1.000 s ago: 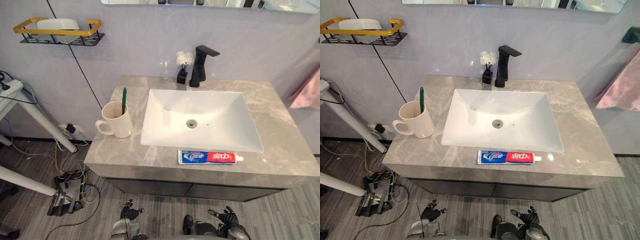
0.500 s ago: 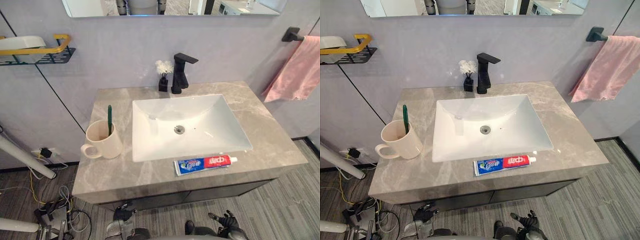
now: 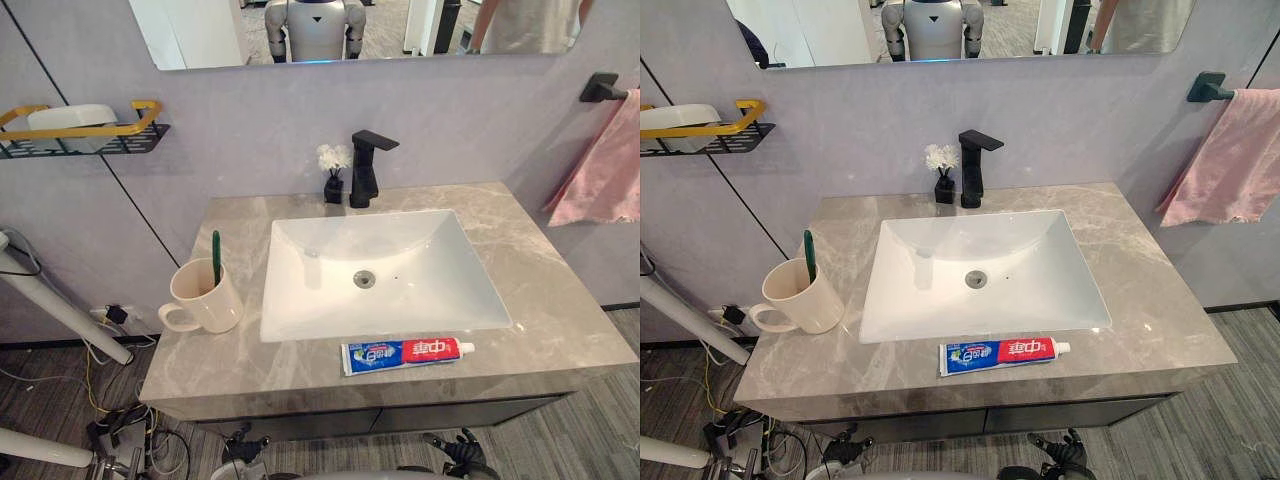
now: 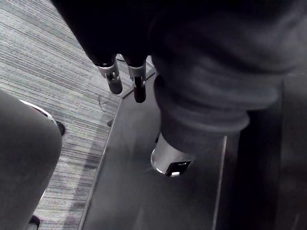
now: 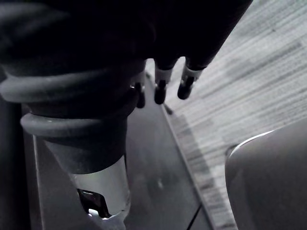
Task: Organize washtable
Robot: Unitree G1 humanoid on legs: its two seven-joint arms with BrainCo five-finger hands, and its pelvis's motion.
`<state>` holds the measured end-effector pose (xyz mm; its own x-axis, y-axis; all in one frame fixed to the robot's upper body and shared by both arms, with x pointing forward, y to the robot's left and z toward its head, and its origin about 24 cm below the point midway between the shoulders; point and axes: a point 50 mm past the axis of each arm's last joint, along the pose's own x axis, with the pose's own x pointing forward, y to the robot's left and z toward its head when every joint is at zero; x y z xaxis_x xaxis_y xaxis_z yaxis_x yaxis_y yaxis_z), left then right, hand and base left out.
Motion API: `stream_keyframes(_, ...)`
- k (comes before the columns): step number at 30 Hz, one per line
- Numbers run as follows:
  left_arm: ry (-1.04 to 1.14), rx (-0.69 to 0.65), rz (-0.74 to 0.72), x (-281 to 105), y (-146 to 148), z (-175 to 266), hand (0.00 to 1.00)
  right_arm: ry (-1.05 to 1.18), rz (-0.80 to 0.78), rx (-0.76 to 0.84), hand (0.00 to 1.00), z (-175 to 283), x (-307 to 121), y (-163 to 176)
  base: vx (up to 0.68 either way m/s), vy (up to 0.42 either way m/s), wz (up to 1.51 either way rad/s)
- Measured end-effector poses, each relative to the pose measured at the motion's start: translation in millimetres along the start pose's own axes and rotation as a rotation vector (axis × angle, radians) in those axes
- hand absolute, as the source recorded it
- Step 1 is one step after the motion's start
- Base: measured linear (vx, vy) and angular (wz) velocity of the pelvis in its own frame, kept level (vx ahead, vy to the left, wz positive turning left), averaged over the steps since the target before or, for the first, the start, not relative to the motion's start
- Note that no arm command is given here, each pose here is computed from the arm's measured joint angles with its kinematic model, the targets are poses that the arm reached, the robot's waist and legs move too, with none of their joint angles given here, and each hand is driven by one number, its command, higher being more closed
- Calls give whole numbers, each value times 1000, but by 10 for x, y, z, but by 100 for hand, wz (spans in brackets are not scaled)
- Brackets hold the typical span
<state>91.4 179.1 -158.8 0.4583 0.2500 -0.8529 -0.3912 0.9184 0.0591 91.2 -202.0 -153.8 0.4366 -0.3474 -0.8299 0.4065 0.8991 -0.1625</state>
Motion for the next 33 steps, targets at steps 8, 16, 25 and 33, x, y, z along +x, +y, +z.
stream_keyframes(8, 3, -10, 2, 1, 8, -5, 0, 32, -29, 139, 0, -54, -3, -63, 0, 0, 0)
stream_keyframes(16, 39, -31, 37, 33, 167, -26, 0, 131, -157, 473, 0, -270, -12, -361, 81, 36, -15)
stream_keyframes(25, 63, 8, 71, 9, 372, -112, 0, -67, -577, 859, 0, 11, -113, -1677, 9, 31, -10)
stream_keyframes(33, 85, 28, 82, -51, 434, -250, 0, -659, -756, 692, 0, 1402, -639, -2515, -47, -8, 3)
